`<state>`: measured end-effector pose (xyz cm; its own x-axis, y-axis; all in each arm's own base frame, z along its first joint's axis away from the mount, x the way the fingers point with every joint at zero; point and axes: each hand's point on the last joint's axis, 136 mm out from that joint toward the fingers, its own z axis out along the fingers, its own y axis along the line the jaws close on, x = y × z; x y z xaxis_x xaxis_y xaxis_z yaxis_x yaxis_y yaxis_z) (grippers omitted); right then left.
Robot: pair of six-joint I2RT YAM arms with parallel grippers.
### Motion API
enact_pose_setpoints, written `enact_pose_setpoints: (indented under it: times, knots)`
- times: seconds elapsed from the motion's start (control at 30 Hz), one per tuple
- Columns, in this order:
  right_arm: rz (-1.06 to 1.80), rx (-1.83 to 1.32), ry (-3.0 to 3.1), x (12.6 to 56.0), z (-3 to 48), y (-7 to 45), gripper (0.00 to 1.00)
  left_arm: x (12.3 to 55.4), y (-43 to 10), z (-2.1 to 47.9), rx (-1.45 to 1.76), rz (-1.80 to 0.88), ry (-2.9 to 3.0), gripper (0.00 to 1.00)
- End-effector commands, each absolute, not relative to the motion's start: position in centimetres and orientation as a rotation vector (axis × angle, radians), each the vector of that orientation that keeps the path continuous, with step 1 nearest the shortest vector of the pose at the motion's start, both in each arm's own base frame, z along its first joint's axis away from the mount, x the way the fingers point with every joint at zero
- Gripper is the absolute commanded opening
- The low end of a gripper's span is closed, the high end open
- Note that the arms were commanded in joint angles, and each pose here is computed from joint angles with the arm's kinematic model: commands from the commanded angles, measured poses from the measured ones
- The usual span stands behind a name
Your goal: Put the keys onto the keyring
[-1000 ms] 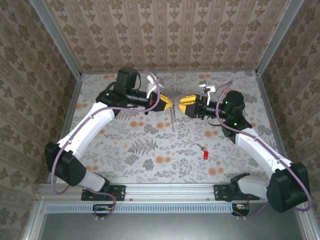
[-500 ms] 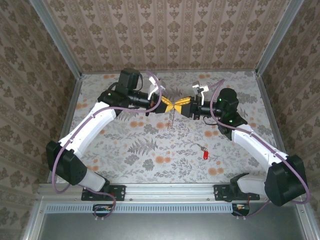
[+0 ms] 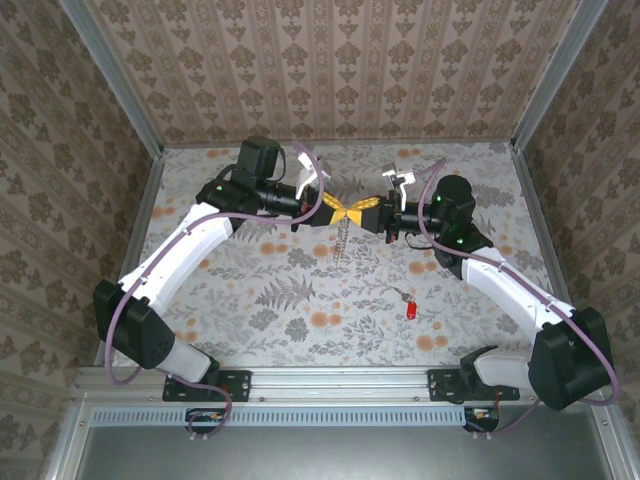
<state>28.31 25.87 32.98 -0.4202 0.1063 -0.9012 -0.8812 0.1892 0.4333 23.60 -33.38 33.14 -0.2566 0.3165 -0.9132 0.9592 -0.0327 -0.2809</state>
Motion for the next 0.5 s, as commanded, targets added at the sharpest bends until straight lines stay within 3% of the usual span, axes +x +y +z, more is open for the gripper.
enact_pose_setpoints:
  times: [0.0,0.07,0.17,0.27,0.47]
  knots:
    - [1.342,-0.744,1.531,28.9,34.0,25.8,0.0,24.0,-33.7,34.5,1.327,-1.273,1.559,0.11]
    - [1.317,-0.702,1.522,29.5,34.2,25.4,0.0,25.8,-33.0,34.9,1.198,-1.178,1.574,0.3]
    - [1.289,-0.646,1.492,30.1,34.8,24.7,0.0,27.4,-31.4,36.1,1.02,-1.105,1.553,0.44]
    - [1.276,-0.607,1.446,30.4,35.6,24.3,0.0,27.9,-30.2,36.8,0.899,-1.078,1.525,0.5]
    - [1.3,-0.543,1.326,30.5,37.8,23.8,0.0,28.1,-29.5,37.2,0.766,-1.137,1.488,0.51]
